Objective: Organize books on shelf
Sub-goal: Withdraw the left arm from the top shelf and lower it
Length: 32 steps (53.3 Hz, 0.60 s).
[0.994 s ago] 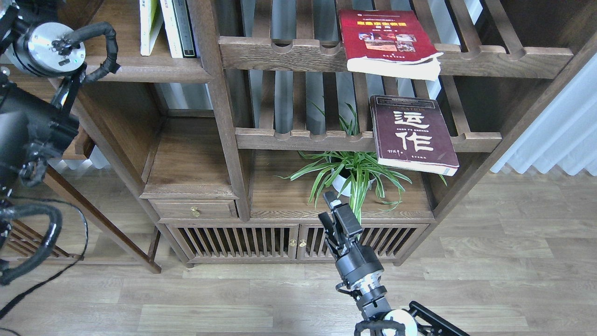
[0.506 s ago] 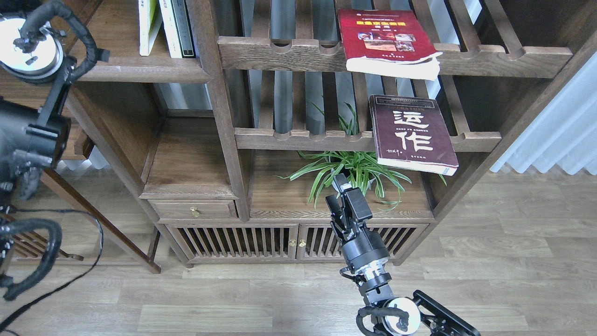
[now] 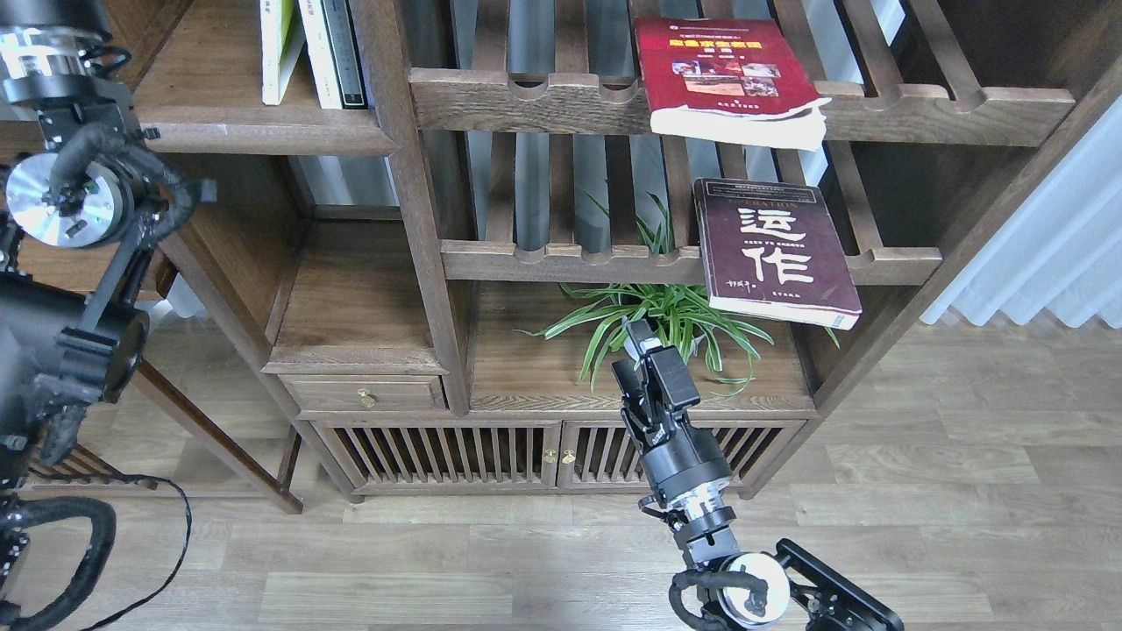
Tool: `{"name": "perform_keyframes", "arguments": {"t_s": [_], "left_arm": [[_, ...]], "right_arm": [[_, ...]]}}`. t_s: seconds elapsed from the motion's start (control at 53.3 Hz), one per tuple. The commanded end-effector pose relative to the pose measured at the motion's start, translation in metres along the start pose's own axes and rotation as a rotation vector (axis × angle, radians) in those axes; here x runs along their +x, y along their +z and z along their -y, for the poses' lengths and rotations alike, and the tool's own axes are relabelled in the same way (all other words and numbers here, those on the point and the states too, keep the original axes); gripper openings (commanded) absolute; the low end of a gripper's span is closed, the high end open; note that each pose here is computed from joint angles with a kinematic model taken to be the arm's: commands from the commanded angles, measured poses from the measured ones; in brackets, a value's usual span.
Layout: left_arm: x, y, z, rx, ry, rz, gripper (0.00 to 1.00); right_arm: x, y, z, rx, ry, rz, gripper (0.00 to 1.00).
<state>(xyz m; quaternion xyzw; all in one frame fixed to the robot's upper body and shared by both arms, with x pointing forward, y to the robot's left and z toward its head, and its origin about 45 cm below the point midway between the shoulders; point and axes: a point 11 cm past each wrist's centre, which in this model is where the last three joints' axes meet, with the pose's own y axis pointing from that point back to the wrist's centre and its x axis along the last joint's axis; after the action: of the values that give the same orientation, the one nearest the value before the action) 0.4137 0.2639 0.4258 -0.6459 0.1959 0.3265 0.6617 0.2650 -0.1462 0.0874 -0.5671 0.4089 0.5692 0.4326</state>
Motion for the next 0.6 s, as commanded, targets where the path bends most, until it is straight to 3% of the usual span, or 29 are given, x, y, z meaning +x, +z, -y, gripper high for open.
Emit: {"name": "perform_keyframes", "arguments": {"t_s": [0.0,0.431,0.582], "left_arm": [[0.005,-0.004,-0.010,0.017,0.017,0.002,1.00],[0.012,-0.059,-0.051,0.218,-0.007,-0.039,1.00],[0.030,-0.072,-0.087,0.302,0.075,-0.040,1.00]], "right_arm": [[-0.003,-0.011,0.003,0.045,-0.004,0.023,0.95],[-0.001,-0.026,0.004,0.096,-0.001,0.023,0.98],[0.011,-0.035,0.000,0.115,0.038,0.003,0.98]]}}
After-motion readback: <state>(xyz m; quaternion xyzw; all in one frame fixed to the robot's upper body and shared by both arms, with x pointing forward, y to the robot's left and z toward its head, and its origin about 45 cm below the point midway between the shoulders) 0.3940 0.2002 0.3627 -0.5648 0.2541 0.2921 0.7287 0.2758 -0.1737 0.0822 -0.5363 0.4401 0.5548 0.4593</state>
